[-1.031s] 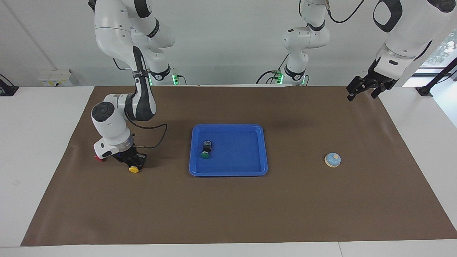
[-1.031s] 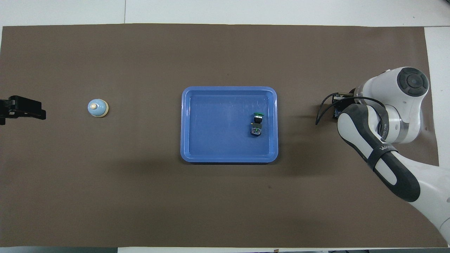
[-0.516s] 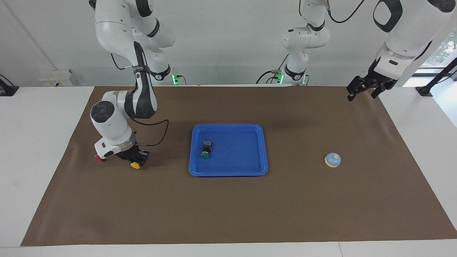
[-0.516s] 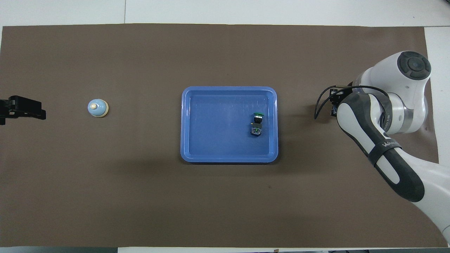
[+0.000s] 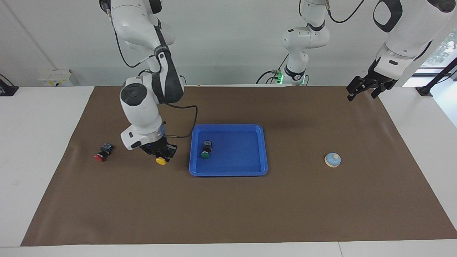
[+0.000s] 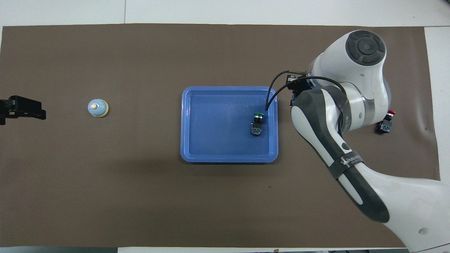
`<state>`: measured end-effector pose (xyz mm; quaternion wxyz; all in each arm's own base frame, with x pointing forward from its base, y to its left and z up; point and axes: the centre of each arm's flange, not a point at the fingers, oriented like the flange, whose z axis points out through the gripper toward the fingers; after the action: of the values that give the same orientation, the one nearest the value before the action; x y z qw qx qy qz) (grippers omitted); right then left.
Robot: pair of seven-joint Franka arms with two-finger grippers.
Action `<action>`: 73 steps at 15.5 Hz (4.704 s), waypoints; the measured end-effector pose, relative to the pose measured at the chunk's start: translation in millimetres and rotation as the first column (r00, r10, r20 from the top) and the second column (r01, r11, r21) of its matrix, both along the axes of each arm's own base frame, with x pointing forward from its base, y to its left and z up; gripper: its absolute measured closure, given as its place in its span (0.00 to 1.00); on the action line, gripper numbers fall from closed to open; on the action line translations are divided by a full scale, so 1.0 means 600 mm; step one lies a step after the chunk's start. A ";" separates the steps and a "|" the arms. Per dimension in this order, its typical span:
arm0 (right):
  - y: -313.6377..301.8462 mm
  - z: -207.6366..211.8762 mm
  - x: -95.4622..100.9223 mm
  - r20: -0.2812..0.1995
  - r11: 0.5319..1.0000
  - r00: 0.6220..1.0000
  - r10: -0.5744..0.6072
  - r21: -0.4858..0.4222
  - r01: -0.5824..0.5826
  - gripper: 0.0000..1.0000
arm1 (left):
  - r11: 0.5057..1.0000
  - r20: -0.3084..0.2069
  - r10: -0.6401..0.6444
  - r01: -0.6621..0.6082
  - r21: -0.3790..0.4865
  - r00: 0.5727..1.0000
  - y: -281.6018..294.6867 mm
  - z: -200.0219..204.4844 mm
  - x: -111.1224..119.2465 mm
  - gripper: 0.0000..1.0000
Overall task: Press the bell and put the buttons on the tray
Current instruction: 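Place the yellow button in the tray with the right gripper, then move the right gripper to the red-topped button and grasp it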
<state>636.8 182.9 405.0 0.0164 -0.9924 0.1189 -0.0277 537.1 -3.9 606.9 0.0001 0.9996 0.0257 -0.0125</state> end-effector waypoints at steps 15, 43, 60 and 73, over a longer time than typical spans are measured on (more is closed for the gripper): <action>0.298 -0.146 -0.087 -0.002 0.997 0.998 0.056 0.048 -0.056 0.67 | 1.000 0.000 0.000 0.000 0.000 1.000 0.000 0.000 0.000 0.00; -0.197 0.059 -0.015 -0.163 0.998 0.987 -0.016 -0.068 0.005 0.00 | 1.000 0.000 0.000 0.000 0.000 1.000 0.000 0.000 0.000 0.00; -0.552 -0.142 -0.151 0.024 0.995 0.998 0.057 -0.079 -0.055 0.00 | 1.000 0.000 0.000 0.000 0.000 1.000 0.000 0.000 0.000 0.00; -0.552 -0.198 -0.170 0.020 0.997 0.999 -0.025 -0.068 0.026 0.59 | 1.000 0.000 0.000 0.000 0.000 1.000 0.000 0.000 0.000 0.00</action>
<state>534.9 -148.4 286.2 -0.0168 -0.9904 0.1305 -0.0413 537.1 -3.9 606.9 0.0001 0.9996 0.0257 -0.0125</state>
